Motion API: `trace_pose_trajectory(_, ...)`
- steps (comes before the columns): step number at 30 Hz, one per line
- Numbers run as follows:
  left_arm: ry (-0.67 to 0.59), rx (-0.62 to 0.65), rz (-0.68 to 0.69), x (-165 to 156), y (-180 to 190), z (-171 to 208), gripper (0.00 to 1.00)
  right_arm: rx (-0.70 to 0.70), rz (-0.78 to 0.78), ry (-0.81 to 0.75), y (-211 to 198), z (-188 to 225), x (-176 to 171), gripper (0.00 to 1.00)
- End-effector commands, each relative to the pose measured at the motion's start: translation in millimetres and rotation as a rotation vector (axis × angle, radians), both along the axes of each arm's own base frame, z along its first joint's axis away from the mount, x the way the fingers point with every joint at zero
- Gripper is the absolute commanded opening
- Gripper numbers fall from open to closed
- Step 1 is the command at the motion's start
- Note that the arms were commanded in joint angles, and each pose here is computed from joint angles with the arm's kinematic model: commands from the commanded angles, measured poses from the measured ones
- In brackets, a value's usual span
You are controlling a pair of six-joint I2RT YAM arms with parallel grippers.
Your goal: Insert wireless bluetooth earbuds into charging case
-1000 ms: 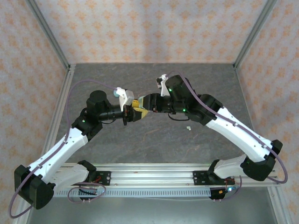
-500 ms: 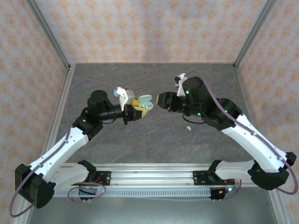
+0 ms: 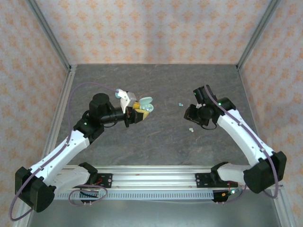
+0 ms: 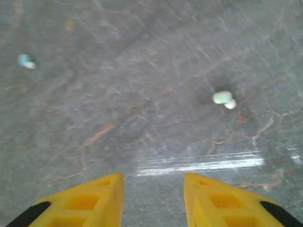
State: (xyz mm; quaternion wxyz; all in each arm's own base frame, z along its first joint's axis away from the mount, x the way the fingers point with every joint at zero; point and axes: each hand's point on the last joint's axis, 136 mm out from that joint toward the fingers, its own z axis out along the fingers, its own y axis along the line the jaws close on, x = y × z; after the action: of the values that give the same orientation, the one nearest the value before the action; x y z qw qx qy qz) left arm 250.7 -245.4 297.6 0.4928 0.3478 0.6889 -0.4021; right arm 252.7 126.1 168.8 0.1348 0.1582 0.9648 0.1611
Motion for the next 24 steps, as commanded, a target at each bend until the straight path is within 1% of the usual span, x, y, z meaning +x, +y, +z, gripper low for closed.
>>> trace_pose_trajectory(1,-0.013,0.020,0.013,-3,3,-2,0.08,0.071,-0.022,0.030,-8,-26,11,0.36)
trace_pose_trajectory(4,-0.006,0.011,0.021,-3,3,-4,0.08,0.125,-0.092,0.073,-22,-52,25,0.31)
trace_pose_trajectory(10,0.008,0.031,0.024,3,1,-12,0.08,0.123,-0.160,0.191,-50,-104,42,0.22)
trace_pose_trajectory(12,0.015,0.039,0.016,3,0,-13,0.08,0.112,-0.166,0.235,-56,-120,43,0.20)
trace_pose_trajectory(18,0.023,0.050,0.007,6,-2,-19,0.08,0.074,-0.165,0.312,-63,-154,39,0.18)
trace_pose_trajectory(24,0.027,0.059,0.006,3,-1,-23,0.08,0.095,-0.164,0.368,-59,-167,27,0.15)
